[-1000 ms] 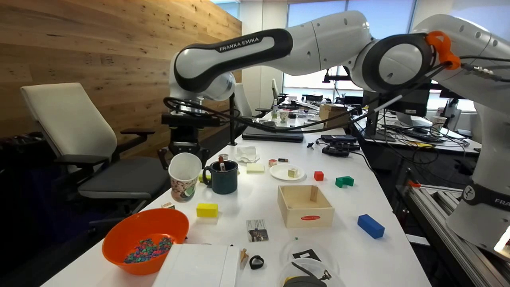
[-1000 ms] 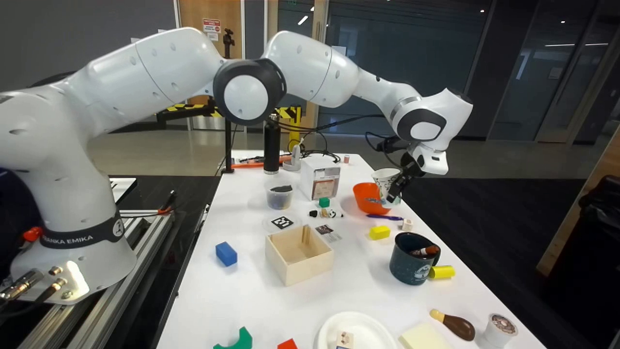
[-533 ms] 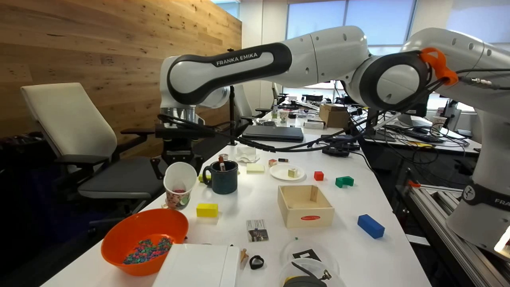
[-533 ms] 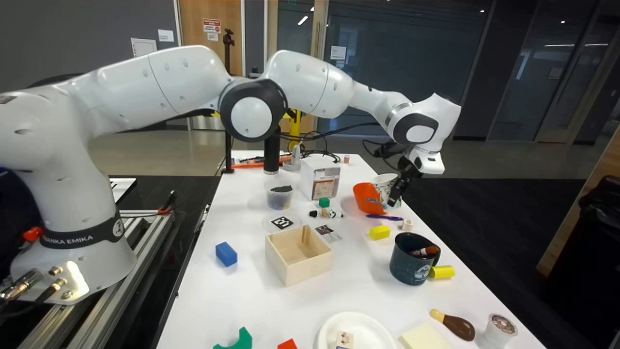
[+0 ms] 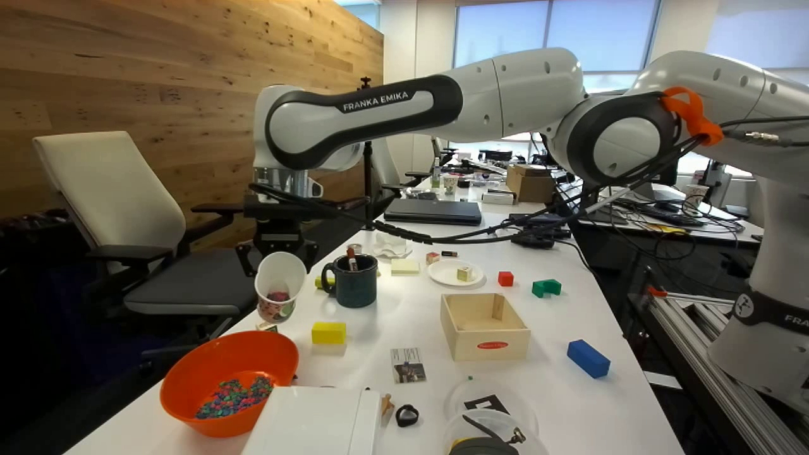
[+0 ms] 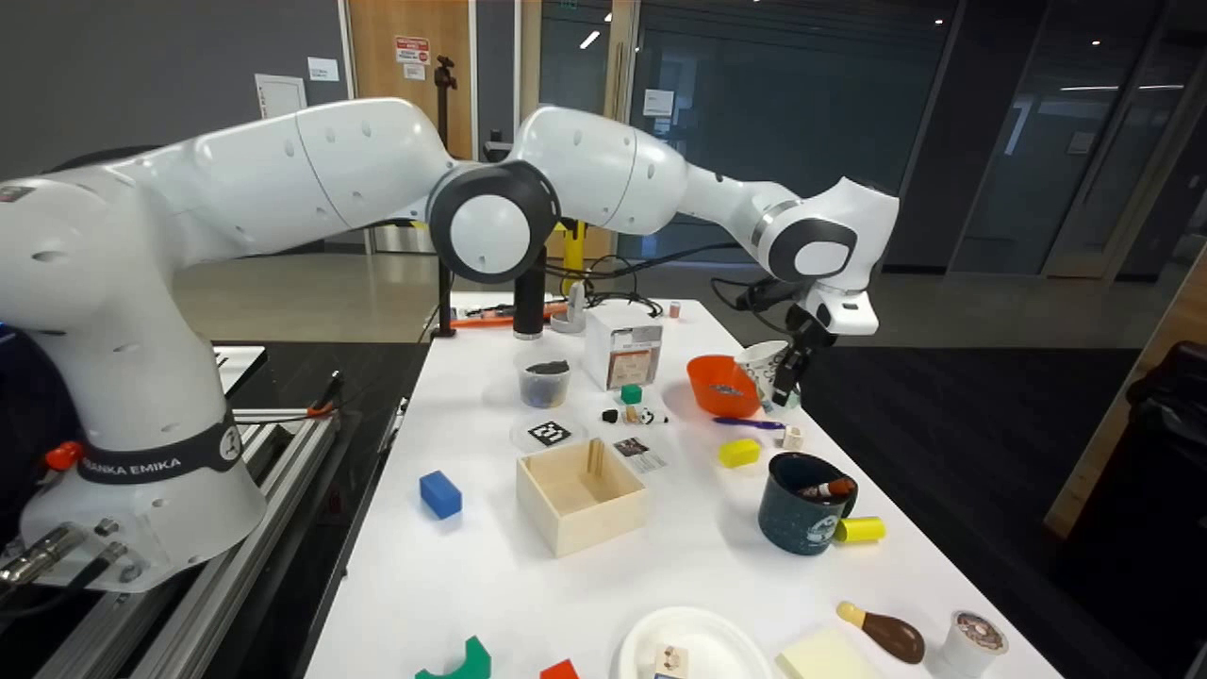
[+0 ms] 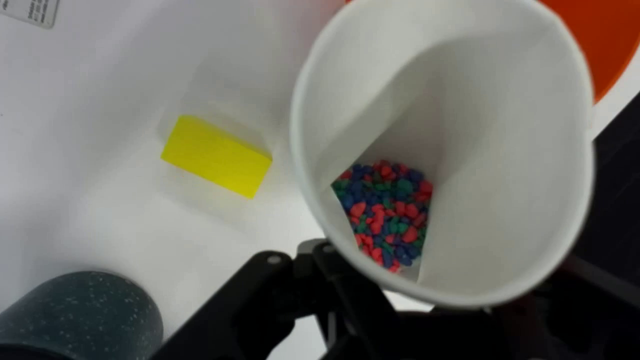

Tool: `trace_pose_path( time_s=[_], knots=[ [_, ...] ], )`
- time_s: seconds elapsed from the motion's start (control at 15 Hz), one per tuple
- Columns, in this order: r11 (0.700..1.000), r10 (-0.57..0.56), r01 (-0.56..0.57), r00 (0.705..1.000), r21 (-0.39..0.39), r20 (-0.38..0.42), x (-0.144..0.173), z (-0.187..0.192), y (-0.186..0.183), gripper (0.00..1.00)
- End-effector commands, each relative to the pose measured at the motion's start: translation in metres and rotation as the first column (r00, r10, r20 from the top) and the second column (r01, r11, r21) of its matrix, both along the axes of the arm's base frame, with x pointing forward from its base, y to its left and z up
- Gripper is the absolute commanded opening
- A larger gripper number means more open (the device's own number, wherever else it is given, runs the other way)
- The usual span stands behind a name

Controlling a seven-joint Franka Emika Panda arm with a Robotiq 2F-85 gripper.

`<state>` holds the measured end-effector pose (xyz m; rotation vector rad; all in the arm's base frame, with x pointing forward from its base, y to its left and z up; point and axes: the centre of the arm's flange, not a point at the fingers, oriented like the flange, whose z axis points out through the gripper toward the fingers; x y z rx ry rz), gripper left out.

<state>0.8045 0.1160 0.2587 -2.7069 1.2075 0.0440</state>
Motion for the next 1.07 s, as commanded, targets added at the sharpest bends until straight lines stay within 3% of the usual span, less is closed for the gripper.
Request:
trace_pose_path(
  time_s=[0.0,0.47,1.0],
  knots=[
    [0.997,-0.059,0.063,0.995,-0.05,0.085,0.0499,0.0113,-0.0022,0.2],
    [0.988,-0.105,0.121,0.983,-0.097,0.153,0.055,0.0155,-0.0122,0.2],
    [0.98,-0.079,0.114,0.975,-0.16,0.209,0.0524,0.0114,-0.0051,0.2]
  ],
)
